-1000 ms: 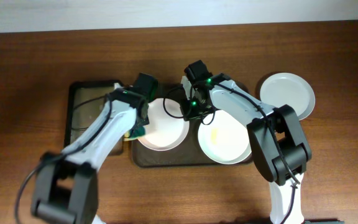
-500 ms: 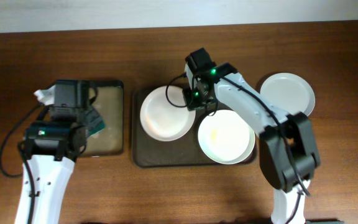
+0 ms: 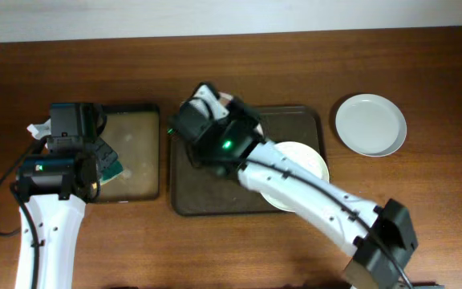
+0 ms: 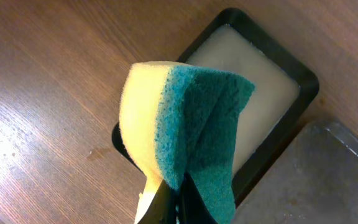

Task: Clean dirty plates on tray and stack at the side
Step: 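Lift the scrubbed plate with the right gripper toward the right stack, then place the plate onto the right-side plate stack and release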

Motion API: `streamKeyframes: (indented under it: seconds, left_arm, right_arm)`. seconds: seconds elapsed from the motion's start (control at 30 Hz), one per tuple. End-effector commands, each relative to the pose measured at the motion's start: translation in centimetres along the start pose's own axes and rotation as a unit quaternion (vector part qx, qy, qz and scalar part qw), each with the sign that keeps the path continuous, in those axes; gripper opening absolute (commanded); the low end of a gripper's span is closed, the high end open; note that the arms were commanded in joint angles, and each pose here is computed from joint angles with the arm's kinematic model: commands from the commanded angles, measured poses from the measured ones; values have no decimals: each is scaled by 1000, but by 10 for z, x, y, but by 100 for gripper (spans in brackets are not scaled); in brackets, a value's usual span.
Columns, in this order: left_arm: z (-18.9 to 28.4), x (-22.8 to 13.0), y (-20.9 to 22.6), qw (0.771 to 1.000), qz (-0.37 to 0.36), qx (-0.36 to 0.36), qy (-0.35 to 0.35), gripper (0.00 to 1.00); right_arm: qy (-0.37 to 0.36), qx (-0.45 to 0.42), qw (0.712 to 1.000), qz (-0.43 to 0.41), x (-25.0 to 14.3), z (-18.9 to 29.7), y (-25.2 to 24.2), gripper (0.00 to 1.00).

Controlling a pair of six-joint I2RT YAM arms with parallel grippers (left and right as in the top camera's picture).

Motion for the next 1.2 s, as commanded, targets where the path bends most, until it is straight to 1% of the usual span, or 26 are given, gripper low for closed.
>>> streamKeyframes:
  seconds: [0.0,0.1,0.17,0.33,0.37,0.47,0.5,0.57,0.63,0.7,0.73,0.83,0.9,0.93,0.97,1.0,1.07,1.17]
  left_arm:
    - [1,3,-1,1000,3,-5,-1,0]
    - [1,3,-1,1000,3,-5,-1,0]
    - [1,3,-1,1000,3,-4,0,0]
    - [1,1,-1,1000,2,-5,5,0]
    - [1,1,-1,1000,2,-5,5,0]
    - [1,1,-1,1000,2,-5,5,0]
    - [1,1,-1,1000,2,-5,5,0]
    - [1,0,-1,1000,2,-5,5,0]
    - [1,1,-1,1000,2,-5,5,0]
    - [1,0,-1,1000,1,-4,6,0]
    - [0,0,-1,1000,1,-3,7,0]
    - [-3,-2,0,1000,0,-2,9,0]
    - [-4,-2,-1,1000,-1,0,11,0]
    - [-5,-2,-2,1000,-1,0,12,0]
    - [-6,-2,-2,1000,-1,1,13,0]
    - [-8,-2,-2,1000,-2,2,14,0]
    - [-10,-3,-3,1000,-3,4,17,0]
    - [-14,-2,-5,1000,-4,6,20,0]
  right_arm:
    - [-8,-168,981,99,15,38,-46,4]
    - [-14,-196,972,132,26,53,-49,4]
    - [-21,-199,970,140,32,58,-47,4]
    - [-33,-193,977,88,37,54,-50,4]
    - [-37,-185,980,65,36,50,-50,4]
    - [-33,-130,990,35,27,26,-42,4]
    - [-20,-94,995,17,17,10,-38,4]
    - [13,-38,998,-49,-3,-17,-36,4]
    - [61,32,989,-129,-28,-47,-33,4]
    - [106,106,968,-202,-50,-72,-31,4]
    - [125,143,952,-240,-59,-84,-31,4]
    - [166,261,883,-354,-86,-116,-42,4]
    - [183,302,833,-427,-115,-138,-69,4]
    - [191,305,811,-462,-135,-151,-87,4]
    - [199,299,797,-486,-154,-160,-101,4]
    - [215,281,780,-516,-183,-172,-119,4]
    - [240,249,759,-552,-228,-184,-140,4]
    - [268,212,726,-597,-282,-195,-155,4]
Point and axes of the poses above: each gripper's point midway between its finger pads, its own z axis back along the fingers, its own y axis along the line the jaws close on, x = y × z, the point moved 1 cm from there along z, back along the fingers, and after that the axes turned 4 degrees about -z, right-handed, at the moved point
